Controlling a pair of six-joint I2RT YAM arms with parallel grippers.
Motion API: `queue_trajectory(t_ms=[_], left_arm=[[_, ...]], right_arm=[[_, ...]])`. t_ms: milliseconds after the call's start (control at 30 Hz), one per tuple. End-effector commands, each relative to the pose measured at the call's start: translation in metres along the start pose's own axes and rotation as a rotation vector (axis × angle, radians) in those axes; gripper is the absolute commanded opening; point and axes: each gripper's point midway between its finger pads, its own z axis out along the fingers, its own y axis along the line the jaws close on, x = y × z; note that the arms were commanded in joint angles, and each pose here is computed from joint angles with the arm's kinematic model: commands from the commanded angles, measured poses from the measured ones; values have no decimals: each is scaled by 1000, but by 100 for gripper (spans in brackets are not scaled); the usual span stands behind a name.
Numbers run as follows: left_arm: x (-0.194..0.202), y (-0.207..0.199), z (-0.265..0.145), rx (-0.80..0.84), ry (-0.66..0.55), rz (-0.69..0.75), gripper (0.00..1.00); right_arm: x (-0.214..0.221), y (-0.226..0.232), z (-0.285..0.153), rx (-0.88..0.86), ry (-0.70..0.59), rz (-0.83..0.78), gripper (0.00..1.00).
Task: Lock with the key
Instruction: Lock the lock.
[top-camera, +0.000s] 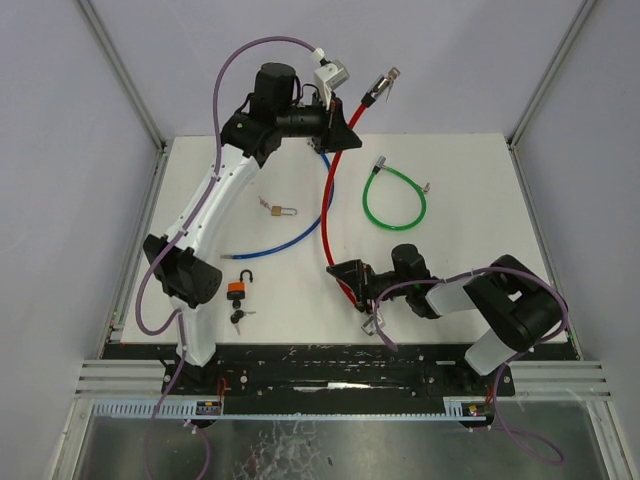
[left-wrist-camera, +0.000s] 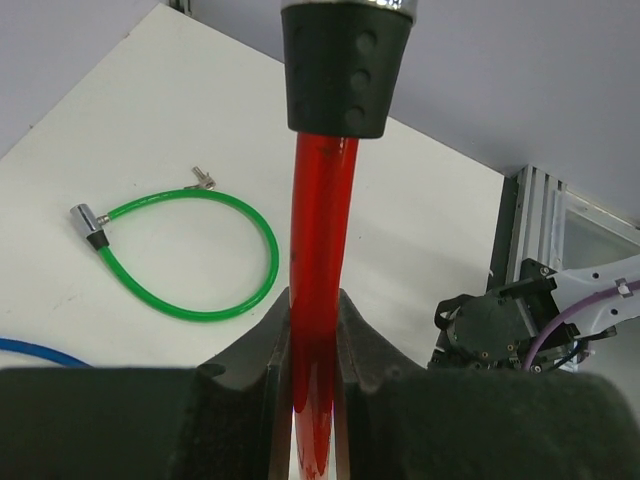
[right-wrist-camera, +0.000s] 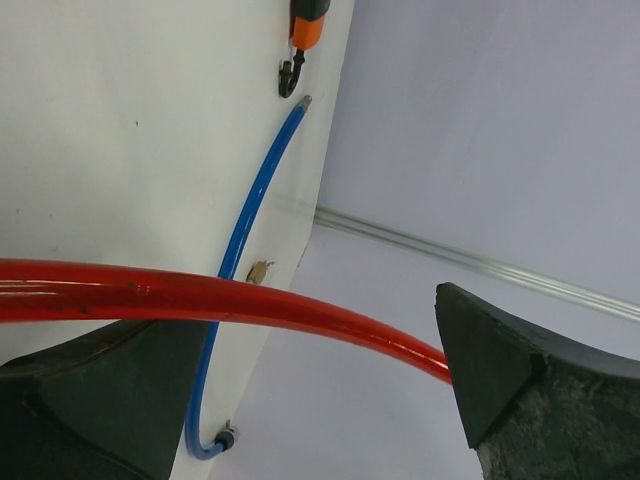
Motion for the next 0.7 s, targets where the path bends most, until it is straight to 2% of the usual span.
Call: queue_trajectory(t_ms=[0, 167, 267, 367, 667], left_arm=[[-42, -11, -4, 46, -116, 79, 0], [-47, -10, 1, 63, -136, 73, 0], [-51, -10, 0, 61, -149, 80, 0], [-51, -5, -2, 44, -156, 78, 0], [-37, 0, -16, 35, -204, 94, 0]], right_arm=[[-15, -37, 14, 44, -50, -647, 100], [-23, -32, 25, 24, -90, -619, 99], [-27, -25, 28, 5, -104, -599, 93], [-29, -20, 29, -13, -110, -577, 79], [-29, -22, 19, -21, -75, -411, 28]])
